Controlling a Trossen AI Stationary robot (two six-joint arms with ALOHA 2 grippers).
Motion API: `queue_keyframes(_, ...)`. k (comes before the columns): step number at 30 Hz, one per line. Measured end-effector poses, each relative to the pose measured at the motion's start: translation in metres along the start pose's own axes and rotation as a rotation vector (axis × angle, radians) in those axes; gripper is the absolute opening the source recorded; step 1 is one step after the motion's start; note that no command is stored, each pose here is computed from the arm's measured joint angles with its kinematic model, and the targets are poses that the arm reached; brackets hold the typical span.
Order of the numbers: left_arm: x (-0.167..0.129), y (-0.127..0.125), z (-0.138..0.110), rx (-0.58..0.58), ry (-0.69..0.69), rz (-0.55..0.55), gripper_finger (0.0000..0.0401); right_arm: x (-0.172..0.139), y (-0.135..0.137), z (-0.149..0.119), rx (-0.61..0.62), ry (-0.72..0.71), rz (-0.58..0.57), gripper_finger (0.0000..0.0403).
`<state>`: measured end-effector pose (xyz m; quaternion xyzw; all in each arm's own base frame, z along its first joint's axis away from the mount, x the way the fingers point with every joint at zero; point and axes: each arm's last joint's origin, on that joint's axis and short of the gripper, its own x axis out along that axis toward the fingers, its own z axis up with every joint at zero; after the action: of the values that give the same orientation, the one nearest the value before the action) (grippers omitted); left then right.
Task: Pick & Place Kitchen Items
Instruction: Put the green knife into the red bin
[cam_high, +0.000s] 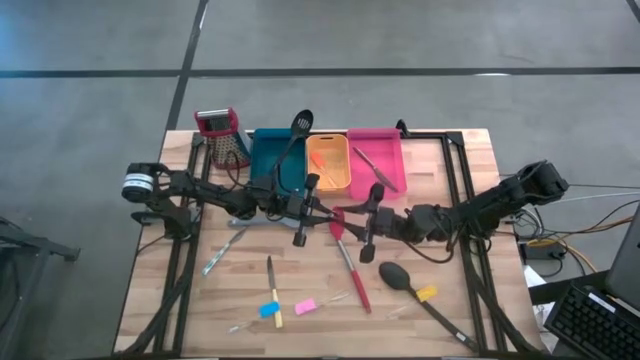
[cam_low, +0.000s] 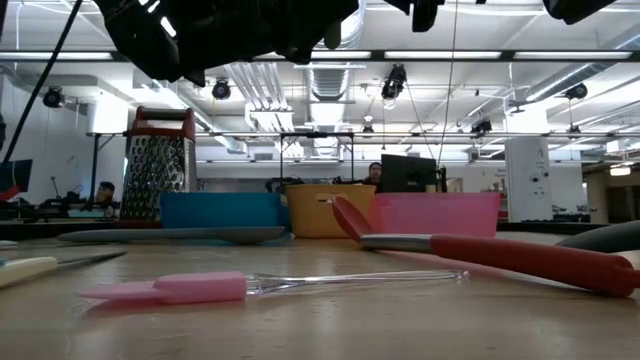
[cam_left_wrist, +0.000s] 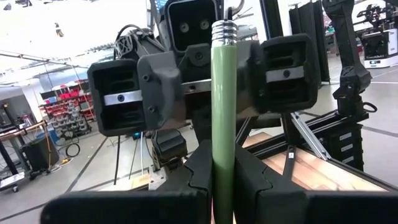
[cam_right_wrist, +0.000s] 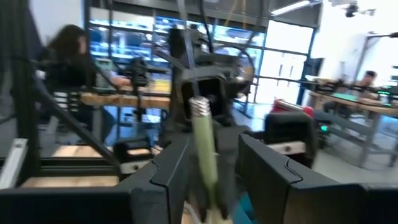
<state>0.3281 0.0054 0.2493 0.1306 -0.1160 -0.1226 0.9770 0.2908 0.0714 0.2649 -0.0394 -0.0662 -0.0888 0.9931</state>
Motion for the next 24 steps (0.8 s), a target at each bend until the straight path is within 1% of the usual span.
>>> queue_keyframes(4,0.000,0.000,0.000,-0.001,0.003,-0.001,0.0029,0.005,0.003,-0.004,-0.013,0.014,0.008,0.0156)
queue_keyframes(7,0.000,0.000,-0.001,-0.002,0.005,-0.002,0.0029,0.016,0.005,-0.009,-0.029,0.025,-0.002,0.0168)
queue_keyframes(11,0.000,0.000,-0.002,-0.006,0.017,-0.004,0.0029,0.031,0.006,-0.014,-0.078,0.041,-0.021,0.0172)
queue_keyframes(13,0.000,0.000,-0.002,-0.007,0.020,-0.006,0.0029,0.036,0.007,-0.010,-0.098,0.027,-0.045,0.0157)
queue_keyframes(14,0.000,-0.001,-0.002,-0.007,0.021,-0.009,0.0029,0.036,0.008,-0.010,-0.115,0.030,-0.053,0.0141)
queue_keyframes(16,0.000,-0.001,-0.003,-0.008,0.023,-0.010,0.0029,0.034,0.009,-0.008,-0.133,0.033,-0.052,0.0097)
queue_keyframes(18,0.000,-0.001,-0.003,-0.008,0.026,-0.011,0.0029,0.030,0.010,-0.005,-0.154,0.050,-0.041,0.0041)
queue_keyframes(19,0.000,-0.001,-0.002,-0.005,0.024,-0.009,0.0029,0.028,0.011,-0.003,-0.160,0.056,-0.032,0.0029)
queue_keyframes(22,0.001,0.000,-0.002,-0.023,0.027,-0.003,0.0029,0.024,0.011,0.000,-0.156,0.071,-0.021,0.0024)
queue_keyframes(24,0.001,0.000,-0.002,-0.047,0.028,0.002,0.0043,0.023,0.010,0.002,-0.163,0.076,-0.019,0.0024)
